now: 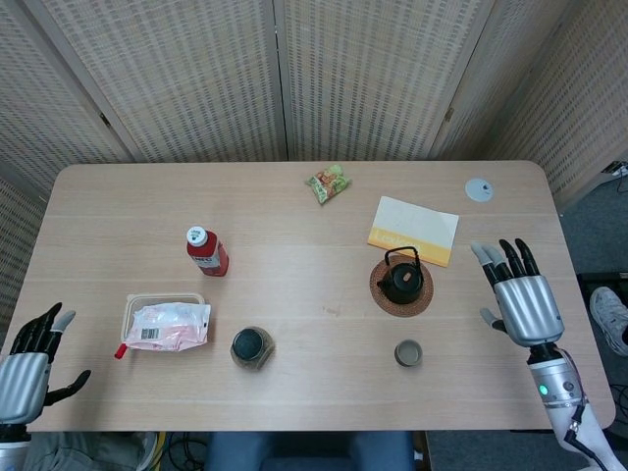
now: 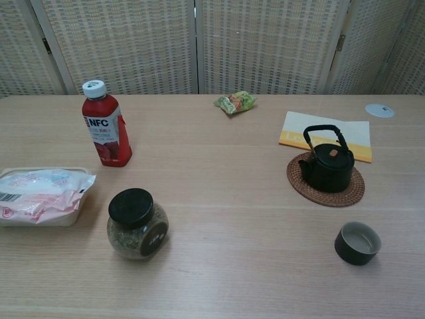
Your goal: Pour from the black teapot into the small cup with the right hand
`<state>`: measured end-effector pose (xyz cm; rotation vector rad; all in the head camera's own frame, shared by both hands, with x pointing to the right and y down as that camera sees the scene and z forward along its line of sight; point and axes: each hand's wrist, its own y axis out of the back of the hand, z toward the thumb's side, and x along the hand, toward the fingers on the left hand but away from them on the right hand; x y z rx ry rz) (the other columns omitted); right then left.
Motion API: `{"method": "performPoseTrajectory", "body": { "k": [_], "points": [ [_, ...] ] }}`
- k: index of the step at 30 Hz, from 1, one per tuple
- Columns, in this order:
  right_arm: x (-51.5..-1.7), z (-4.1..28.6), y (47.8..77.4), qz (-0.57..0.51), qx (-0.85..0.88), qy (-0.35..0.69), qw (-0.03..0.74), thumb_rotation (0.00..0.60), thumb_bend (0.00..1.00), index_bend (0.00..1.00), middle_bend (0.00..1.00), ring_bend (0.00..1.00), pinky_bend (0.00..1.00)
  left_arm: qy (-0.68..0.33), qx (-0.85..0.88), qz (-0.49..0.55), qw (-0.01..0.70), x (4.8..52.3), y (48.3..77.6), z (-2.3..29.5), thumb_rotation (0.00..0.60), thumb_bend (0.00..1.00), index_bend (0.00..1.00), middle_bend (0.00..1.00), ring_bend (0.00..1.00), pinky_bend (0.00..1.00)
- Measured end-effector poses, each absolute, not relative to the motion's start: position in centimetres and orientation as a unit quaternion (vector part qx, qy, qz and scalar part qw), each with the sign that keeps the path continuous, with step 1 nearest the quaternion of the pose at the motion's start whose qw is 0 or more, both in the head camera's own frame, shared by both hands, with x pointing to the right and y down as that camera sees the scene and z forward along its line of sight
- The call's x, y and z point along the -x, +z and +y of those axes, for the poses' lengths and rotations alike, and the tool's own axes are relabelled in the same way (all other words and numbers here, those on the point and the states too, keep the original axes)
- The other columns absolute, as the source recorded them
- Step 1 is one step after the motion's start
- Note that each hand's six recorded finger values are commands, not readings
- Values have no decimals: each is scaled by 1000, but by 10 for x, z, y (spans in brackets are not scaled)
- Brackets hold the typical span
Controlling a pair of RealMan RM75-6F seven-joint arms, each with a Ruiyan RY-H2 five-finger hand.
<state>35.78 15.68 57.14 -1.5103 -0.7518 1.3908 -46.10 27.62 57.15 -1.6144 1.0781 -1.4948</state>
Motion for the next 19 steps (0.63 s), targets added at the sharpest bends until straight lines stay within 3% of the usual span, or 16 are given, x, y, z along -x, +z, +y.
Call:
{"method": "performPoseTrajectory", "body": {
  "k": [9, 19],
  "points": [
    [-383, 201, 556, -328, 601, 579, 443, 600, 125, 53, 168, 40, 0, -553, 636, 410, 348, 441, 573, 264, 600, 204, 91, 0, 73, 67],
    [-374, 220, 561, -319, 629, 560, 435, 600, 126, 53, 174, 40, 0, -559, 634, 408, 346, 441, 573, 267, 600, 204, 91, 0, 73, 67]
  ]
}}
